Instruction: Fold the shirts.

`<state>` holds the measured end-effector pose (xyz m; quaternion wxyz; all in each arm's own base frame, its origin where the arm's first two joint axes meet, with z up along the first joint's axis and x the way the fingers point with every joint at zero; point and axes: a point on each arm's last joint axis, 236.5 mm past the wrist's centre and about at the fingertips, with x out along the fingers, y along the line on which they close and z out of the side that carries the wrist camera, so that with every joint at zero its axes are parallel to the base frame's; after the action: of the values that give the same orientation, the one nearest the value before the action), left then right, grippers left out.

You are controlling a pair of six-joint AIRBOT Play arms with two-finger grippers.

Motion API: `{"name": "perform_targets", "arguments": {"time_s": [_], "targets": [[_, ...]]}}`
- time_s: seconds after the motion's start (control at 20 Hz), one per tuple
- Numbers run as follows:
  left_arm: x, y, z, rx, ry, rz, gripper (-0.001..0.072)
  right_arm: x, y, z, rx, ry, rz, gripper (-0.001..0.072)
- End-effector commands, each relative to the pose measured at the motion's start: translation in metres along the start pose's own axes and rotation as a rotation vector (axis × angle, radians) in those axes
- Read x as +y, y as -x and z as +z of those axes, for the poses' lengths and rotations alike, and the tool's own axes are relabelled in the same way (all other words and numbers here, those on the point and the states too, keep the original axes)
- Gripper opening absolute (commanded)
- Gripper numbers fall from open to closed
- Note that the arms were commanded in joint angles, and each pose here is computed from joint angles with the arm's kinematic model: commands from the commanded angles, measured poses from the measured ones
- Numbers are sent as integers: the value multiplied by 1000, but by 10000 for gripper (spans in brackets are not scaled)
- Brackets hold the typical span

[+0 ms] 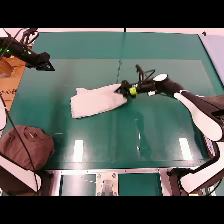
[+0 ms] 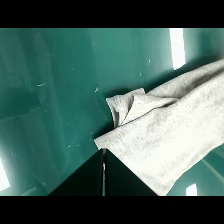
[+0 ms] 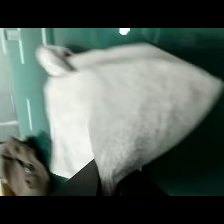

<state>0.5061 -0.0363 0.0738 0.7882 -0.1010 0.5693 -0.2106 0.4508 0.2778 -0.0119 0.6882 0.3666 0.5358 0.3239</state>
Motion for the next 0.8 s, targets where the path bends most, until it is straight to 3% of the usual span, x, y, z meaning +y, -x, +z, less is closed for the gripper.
{"name": "perform_targets", "arguments": {"time_s": [0.0, 0.4, 0.75], "targets": [[-1, 0, -3, 13, 0, -4, 24, 60, 51, 43, -123, 81, 89, 13], [-3, 1, -10, 41, -1, -13, 23, 73, 344, 119, -725, 34, 3, 13], [-3, 1, -10, 41, 4, -12, 23, -22, 528, 74, -1094, -325, -283, 13]]}}
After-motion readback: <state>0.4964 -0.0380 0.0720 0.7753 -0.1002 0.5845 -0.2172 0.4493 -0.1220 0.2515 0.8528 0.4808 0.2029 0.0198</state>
